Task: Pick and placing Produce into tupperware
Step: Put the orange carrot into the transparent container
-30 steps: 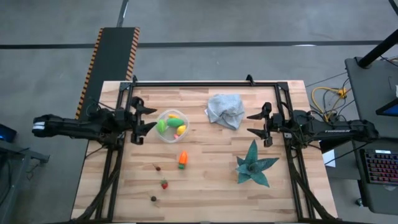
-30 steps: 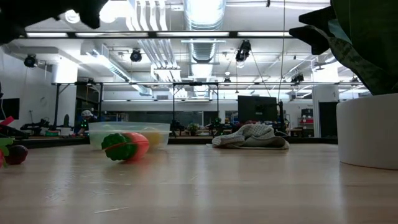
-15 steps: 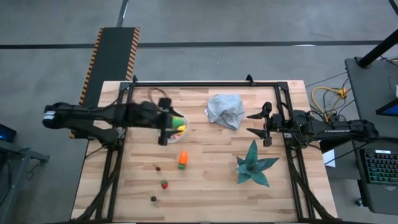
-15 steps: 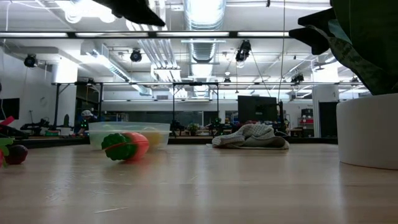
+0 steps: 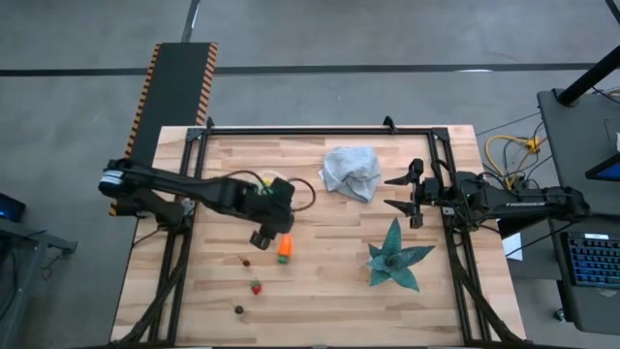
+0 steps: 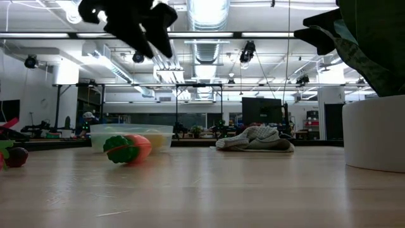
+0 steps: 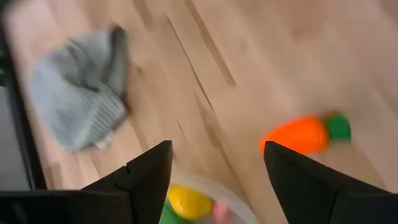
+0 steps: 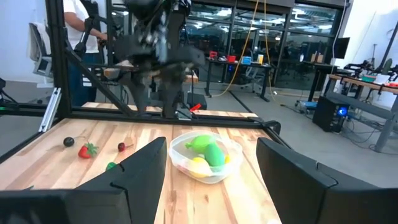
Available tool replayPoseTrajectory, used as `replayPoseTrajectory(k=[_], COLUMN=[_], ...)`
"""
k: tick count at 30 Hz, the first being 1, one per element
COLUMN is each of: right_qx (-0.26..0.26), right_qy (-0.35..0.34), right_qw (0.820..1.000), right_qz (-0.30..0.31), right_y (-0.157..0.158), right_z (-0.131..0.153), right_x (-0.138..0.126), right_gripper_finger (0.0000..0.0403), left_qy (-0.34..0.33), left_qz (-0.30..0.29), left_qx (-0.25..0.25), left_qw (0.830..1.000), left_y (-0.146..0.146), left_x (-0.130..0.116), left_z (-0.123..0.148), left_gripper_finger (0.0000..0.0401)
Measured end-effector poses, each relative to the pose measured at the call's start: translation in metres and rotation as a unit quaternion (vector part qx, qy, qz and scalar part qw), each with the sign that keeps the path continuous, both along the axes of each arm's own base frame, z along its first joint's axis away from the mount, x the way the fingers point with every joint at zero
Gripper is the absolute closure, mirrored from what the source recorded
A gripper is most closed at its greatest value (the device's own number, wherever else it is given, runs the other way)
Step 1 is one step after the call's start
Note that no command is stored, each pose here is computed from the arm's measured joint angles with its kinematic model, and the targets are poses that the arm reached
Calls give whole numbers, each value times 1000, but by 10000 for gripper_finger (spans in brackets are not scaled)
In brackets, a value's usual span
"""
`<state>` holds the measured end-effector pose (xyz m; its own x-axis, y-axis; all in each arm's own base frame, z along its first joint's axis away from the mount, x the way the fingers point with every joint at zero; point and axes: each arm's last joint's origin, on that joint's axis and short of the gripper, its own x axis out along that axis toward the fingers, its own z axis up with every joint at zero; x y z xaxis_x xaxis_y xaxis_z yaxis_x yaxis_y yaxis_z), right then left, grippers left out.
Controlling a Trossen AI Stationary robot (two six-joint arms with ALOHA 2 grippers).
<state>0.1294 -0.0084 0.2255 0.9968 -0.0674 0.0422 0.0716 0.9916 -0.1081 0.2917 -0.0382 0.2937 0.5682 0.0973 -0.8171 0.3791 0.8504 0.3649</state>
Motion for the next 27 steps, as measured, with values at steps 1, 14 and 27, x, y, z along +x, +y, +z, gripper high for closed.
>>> replayPoseTrajectory(k=[1,14,27], right_qx=[0,-3,-4], right_qy=[0,0,1], right_qw=[1000,1000,1000], right_qz=[0,0,0], right_y=[0,0,0], right_z=[0,0,0], right_x=[0,0,0], right_gripper_finger=[161,161,161], left_qy=[20,178,223], left_qz=[-6,-150,-234], left_qx=[10,137,210], left_qw=[1000,963,923], left_y=[-1,-41,-60], left_x=[1,17,23], left_z=[-5,-67,-95], left_gripper_finger=[162,162,162])
